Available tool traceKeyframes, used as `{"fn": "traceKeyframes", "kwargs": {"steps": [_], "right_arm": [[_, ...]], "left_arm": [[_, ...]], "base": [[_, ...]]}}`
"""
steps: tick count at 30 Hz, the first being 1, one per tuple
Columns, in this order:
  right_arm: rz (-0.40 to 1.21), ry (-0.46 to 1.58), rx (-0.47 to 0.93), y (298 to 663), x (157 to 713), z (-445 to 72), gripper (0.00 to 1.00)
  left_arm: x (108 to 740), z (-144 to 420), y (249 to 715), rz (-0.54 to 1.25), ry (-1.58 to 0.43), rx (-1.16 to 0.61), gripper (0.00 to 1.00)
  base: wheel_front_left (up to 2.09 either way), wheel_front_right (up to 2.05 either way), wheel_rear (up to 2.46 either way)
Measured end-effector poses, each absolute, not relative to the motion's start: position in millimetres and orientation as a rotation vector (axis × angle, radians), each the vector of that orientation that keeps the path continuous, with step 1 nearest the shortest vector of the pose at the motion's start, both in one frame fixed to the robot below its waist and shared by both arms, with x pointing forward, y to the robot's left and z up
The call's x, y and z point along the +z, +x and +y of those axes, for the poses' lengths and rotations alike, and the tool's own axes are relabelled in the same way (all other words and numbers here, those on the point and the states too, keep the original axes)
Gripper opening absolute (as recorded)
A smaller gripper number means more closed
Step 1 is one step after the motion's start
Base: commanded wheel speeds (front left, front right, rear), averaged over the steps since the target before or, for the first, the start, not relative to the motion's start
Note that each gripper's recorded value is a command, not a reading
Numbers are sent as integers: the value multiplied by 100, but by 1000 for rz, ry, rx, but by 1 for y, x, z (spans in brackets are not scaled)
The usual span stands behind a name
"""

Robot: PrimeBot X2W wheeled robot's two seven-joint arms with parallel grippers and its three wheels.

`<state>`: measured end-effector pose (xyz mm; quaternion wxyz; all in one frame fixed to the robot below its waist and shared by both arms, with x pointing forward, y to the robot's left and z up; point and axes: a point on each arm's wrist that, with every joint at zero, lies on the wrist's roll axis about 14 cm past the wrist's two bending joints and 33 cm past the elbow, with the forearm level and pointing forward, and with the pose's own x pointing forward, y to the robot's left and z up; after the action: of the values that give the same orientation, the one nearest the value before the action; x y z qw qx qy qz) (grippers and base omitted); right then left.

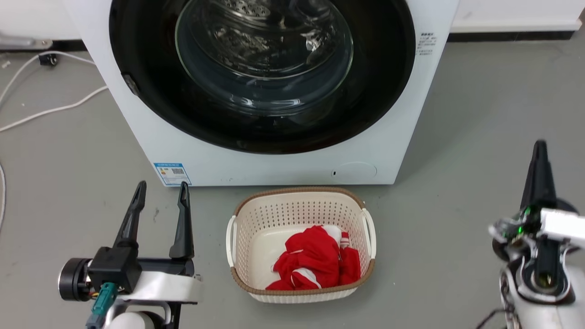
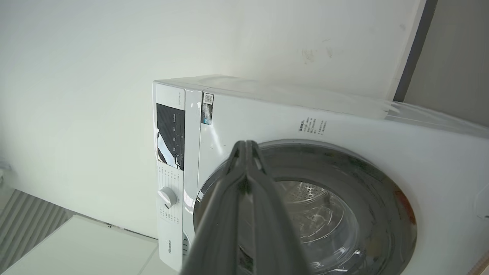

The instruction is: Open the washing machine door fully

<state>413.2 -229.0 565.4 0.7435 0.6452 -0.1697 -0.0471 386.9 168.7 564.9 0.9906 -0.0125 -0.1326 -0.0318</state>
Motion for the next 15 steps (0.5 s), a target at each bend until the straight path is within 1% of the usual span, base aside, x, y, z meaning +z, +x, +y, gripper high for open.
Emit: {"fn": "traceKeyframes", "kwargs": {"steps": [4, 7, 11, 15], "right_arm": [[-415, 1530, -103, 443, 578, -237, 0], [-423, 1572, -93, 468, 585, -244, 0], [-405, 1547, -77, 499, 593, -254, 0], [-366, 1522, -29, 535, 607, -255, 0]], "left_arm": [[563, 169, 400, -265, -27, -65, 100], [561, 171, 409, -263, -27, -60, 100], [558, 173, 421, -259, -27, -59, 100], [554, 175, 433, -256, -25, -54, 100]], "base": [[0, 0, 0], [0, 0, 0], [0, 0, 0], [0, 0, 0]]}}
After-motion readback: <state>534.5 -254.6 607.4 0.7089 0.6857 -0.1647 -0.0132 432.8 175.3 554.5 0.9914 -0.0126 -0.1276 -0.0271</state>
